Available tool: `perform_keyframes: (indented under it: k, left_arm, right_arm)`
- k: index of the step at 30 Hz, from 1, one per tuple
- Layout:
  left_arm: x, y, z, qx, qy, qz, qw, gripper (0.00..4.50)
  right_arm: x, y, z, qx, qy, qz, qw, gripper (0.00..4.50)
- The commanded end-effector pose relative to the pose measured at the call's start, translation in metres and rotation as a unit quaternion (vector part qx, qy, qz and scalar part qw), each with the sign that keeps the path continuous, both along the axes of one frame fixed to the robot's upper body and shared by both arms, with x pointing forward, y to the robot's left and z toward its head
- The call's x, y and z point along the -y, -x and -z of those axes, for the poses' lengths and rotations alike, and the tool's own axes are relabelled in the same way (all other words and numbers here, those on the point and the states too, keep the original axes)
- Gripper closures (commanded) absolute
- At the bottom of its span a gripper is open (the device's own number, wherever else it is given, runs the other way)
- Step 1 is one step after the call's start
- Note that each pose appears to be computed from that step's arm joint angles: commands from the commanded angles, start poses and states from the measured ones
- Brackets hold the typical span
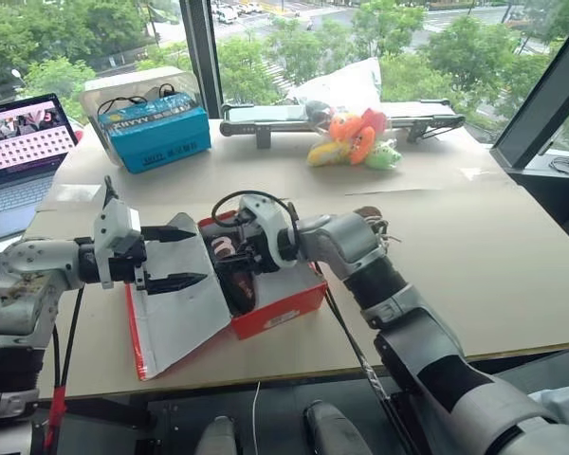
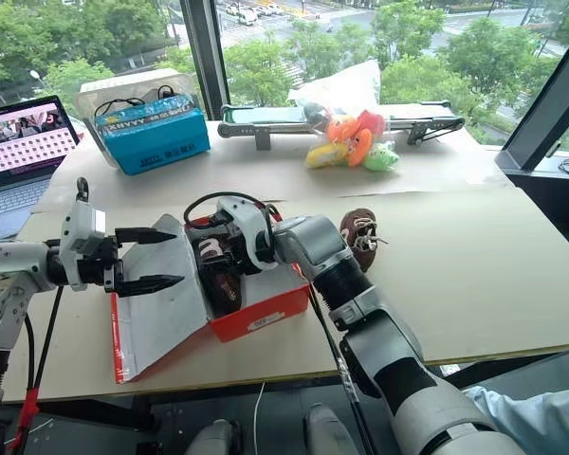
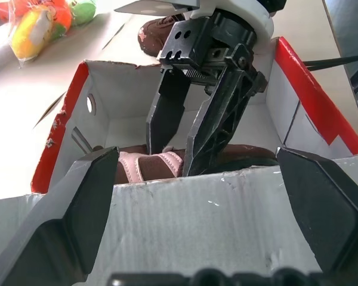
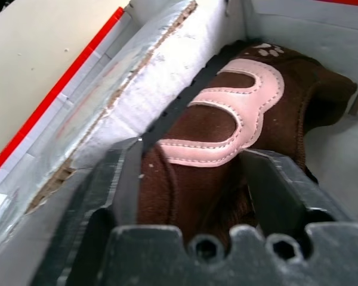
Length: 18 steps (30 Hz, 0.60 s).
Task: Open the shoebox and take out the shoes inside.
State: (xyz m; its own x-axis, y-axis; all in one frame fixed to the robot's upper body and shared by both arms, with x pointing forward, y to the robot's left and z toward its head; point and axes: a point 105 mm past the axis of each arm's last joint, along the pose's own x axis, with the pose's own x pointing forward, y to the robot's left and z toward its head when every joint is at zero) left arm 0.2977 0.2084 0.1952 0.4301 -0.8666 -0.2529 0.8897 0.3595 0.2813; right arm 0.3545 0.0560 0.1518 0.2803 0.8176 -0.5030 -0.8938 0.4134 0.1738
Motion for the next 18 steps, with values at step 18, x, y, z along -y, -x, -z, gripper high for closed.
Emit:
perform_keyframes:
  k: [18]
  left_arm:
    - [-0.001,-0.002,-0.014,0.027,-0.003,-0.002,1.000,0.00]
  right_arm:
    - [0.019,-0.016,0.003,-0.003,0.031,0.067,0.997,4.44]
